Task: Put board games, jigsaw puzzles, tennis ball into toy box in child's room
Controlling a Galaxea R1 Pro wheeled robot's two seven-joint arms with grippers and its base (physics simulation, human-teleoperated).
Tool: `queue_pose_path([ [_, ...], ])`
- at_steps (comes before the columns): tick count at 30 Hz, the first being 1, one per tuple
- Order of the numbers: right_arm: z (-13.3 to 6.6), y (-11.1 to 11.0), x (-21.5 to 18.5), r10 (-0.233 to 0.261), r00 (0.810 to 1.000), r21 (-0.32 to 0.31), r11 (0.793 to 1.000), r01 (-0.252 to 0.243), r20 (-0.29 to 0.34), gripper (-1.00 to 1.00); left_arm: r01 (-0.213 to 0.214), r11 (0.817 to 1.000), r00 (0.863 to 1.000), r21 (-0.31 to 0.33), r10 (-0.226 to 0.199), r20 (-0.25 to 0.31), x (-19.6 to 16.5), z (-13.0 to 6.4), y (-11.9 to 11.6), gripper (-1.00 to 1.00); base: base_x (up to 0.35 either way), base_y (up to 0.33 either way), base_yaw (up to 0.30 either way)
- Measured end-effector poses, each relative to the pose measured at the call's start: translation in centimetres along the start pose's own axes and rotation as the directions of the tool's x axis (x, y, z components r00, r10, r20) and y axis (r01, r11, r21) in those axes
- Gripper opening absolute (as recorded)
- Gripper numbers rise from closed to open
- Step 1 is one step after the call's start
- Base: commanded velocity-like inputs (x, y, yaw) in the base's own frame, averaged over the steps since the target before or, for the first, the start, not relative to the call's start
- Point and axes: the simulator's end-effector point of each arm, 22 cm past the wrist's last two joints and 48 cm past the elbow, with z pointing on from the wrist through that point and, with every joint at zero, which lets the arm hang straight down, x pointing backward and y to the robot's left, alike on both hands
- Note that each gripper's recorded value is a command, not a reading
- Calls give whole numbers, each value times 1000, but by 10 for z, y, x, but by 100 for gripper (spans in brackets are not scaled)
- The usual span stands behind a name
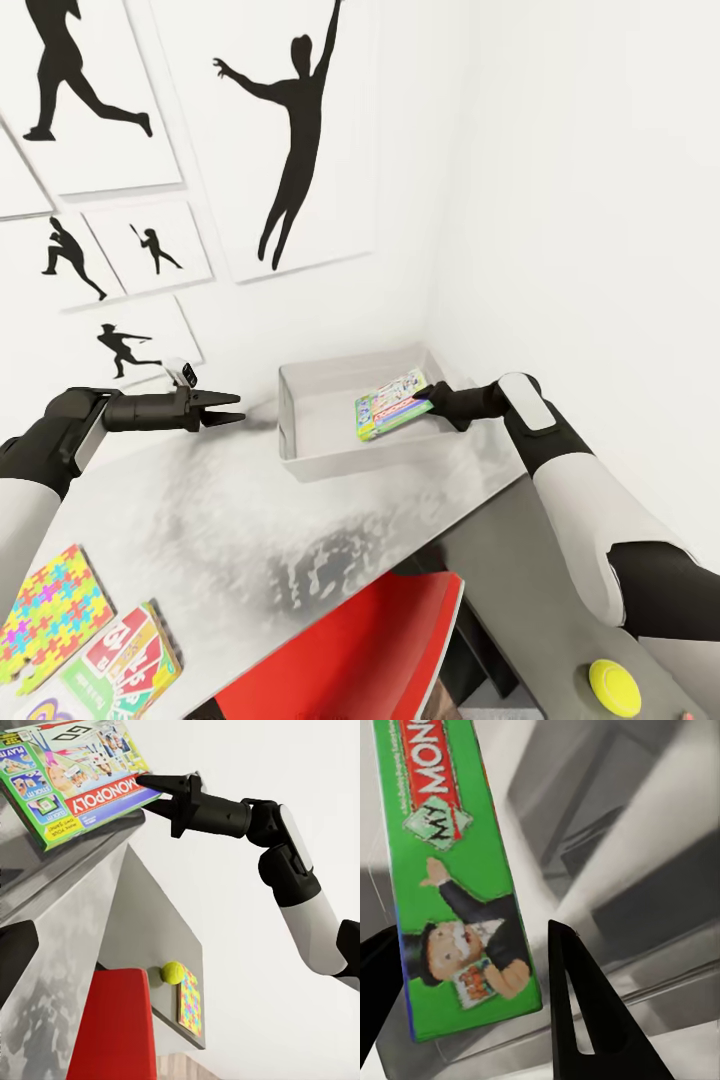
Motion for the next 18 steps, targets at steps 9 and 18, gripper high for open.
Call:
queue_pose_path([
  [9, 3, -8, -6, -6, 1000, 54, 999, 6, 1, -100, 14, 1000, 1000, -1, -14, -3, 2, 2, 9, 100, 0, 0, 0],
  [18, -1, 6, -20, -29, 999, 42, 999, 27, 29, -100, 26, 1000, 1000, -3, -26, -7, 5, 4, 17, 100, 0, 0, 0],
])
